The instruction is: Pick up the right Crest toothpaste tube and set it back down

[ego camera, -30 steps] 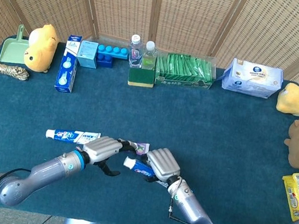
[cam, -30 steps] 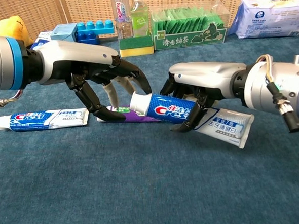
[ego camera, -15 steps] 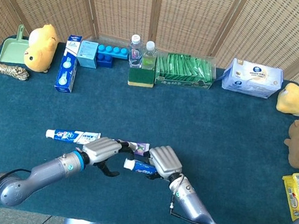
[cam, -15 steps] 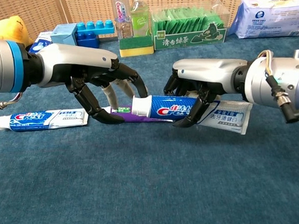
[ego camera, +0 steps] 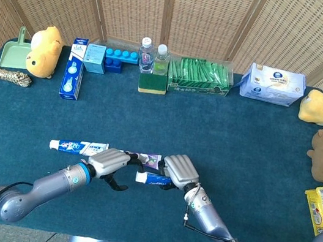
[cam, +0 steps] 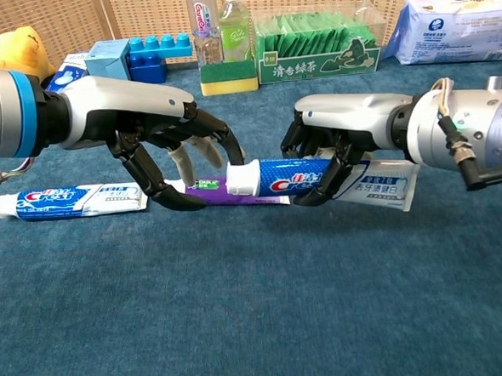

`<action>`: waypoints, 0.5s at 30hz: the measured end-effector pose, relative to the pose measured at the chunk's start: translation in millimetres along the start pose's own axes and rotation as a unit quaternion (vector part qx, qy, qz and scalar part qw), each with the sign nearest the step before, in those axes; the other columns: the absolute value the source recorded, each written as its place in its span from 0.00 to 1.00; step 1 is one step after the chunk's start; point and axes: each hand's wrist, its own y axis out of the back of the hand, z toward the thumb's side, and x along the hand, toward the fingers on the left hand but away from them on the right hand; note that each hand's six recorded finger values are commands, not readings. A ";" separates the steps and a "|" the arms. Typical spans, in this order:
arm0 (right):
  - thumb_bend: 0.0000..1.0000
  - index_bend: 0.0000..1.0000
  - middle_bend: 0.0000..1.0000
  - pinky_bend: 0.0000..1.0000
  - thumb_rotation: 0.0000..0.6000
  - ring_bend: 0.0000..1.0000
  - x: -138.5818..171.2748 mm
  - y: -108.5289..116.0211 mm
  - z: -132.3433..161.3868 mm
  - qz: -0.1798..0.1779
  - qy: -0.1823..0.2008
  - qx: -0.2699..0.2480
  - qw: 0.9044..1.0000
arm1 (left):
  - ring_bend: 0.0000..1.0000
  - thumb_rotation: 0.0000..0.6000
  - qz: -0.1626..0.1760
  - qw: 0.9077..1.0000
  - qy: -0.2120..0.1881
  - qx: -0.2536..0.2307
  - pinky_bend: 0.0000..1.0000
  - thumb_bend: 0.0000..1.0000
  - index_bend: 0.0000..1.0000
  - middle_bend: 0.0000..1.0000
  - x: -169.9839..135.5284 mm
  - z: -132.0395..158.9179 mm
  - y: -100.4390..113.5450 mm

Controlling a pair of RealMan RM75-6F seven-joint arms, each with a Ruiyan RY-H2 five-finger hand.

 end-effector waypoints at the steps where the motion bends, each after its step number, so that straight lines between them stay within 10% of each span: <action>1: 0.34 0.94 0.91 0.89 1.00 0.87 -0.3 0.2 -0.4 0.000 -0.001 0.000 1.000 | 0.16 0.98 0.000 1.000 0.000 0.001 0.30 0.28 0.31 0.17 -0.6 0.0 0.0; 15: 0.34 0.94 0.92 0.89 1.00 0.88 -3.7 2.6 -6.6 -0.004 -0.023 0.006 1.000 | 0.16 0.99 -0.010 1.000 -0.006 0.004 0.30 0.28 0.32 0.17 -4.6 2.3 -4.6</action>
